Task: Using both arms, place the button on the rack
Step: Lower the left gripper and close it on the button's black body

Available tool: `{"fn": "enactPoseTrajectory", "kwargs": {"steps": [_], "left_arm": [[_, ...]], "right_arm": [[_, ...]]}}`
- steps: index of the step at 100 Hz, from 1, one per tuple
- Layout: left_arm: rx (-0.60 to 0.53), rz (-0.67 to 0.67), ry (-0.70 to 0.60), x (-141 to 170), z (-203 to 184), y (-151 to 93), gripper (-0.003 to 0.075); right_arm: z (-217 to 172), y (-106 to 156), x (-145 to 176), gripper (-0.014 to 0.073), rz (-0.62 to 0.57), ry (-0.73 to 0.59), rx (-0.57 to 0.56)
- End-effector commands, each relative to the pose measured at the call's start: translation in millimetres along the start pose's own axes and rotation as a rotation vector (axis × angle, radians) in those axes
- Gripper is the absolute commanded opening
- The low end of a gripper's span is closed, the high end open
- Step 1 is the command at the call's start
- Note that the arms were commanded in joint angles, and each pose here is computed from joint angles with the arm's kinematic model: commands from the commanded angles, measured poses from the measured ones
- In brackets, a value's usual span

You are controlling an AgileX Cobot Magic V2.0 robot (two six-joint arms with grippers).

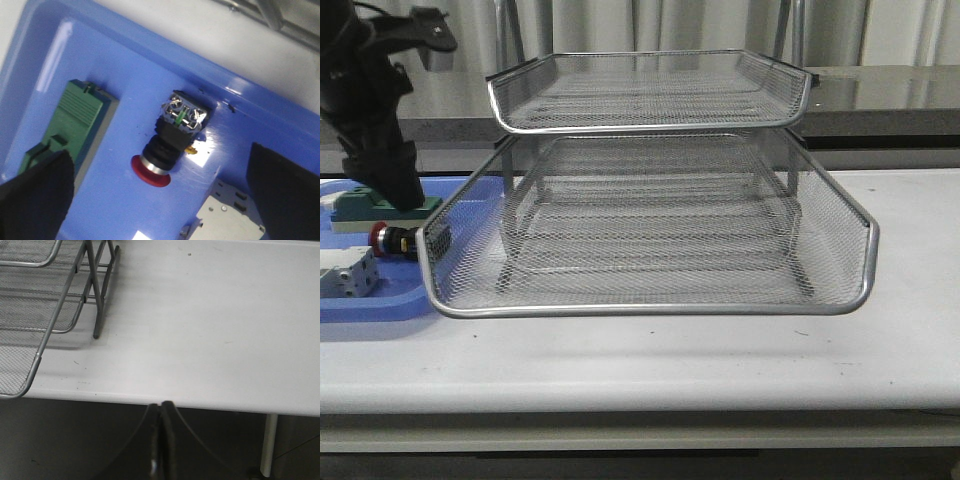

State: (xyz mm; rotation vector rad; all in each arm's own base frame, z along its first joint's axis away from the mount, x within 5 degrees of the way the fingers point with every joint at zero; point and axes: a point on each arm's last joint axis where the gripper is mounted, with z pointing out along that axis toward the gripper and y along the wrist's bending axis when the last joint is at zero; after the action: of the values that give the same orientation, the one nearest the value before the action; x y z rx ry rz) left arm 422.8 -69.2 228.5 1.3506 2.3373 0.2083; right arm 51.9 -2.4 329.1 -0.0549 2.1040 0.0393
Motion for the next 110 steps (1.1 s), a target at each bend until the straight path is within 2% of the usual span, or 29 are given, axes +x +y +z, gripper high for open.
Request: {"fn": "enactPoseTrajectory", "kwargs": {"steps": [1, 43, 110], "left_arm": [[-0.065, 0.008, -0.053, -13, -17, 12, 0.0671], [-0.002, 0.035, -0.004, -25, 20, 27, 0.0671], [0.039, 0.069, 0.044, -19, 45, 23, 0.0671]], "right_arm": [[-6, 0, -14, -0.0068, -0.006, -0.098, 0.001], [-6, 0, -14, -0.0068, -0.006, -0.098, 0.001], [-6, -1, -14, -0.0068, -0.006, -0.097, 0.001]]}}
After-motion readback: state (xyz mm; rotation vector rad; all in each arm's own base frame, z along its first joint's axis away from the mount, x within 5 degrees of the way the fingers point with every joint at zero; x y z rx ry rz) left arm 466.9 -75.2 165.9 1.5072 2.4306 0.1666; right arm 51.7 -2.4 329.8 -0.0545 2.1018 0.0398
